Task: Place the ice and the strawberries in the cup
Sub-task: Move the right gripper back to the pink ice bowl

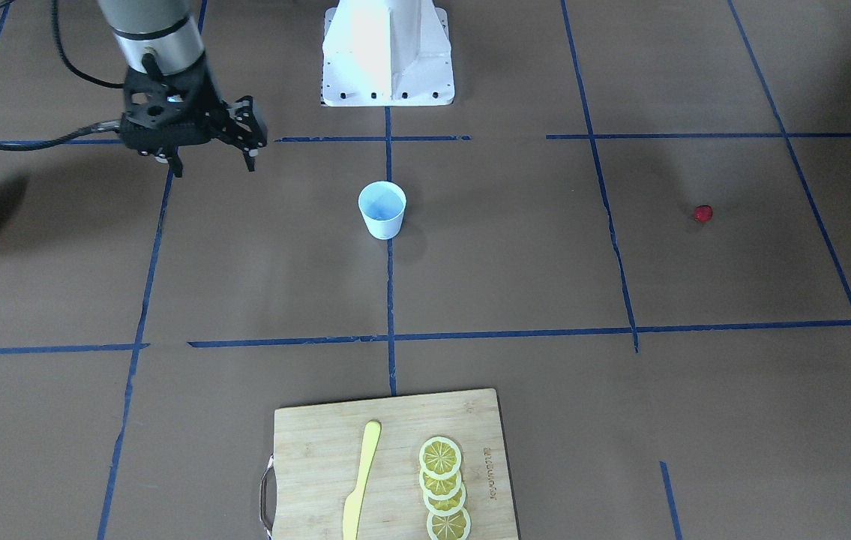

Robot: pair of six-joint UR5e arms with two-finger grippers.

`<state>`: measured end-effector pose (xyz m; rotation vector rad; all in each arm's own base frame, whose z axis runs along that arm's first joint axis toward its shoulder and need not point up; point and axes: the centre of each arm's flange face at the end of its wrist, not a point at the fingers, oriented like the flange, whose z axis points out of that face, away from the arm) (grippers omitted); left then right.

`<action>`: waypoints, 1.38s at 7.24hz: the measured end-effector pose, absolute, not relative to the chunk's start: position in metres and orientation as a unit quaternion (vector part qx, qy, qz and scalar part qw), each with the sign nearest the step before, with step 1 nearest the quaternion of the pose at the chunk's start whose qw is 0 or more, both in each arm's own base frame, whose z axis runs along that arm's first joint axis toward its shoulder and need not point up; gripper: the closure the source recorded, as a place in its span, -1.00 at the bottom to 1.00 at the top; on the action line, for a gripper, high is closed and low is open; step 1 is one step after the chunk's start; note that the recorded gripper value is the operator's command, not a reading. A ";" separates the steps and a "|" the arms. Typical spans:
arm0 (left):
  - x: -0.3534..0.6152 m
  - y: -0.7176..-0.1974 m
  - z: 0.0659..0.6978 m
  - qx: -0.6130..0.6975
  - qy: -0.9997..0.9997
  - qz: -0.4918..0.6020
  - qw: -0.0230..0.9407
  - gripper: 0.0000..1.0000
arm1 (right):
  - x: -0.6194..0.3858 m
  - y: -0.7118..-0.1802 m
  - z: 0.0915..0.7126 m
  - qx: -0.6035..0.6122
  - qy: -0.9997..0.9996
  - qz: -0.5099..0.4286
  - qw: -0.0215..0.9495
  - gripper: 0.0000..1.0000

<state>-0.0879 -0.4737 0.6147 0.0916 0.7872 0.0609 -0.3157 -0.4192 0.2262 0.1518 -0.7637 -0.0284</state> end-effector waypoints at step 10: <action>-0.087 -0.469 0.589 0.061 0.390 0.028 0.919 -1.00 | -0.074 -0.398 0.562 0.063 -0.349 -0.061 0.933 -0.58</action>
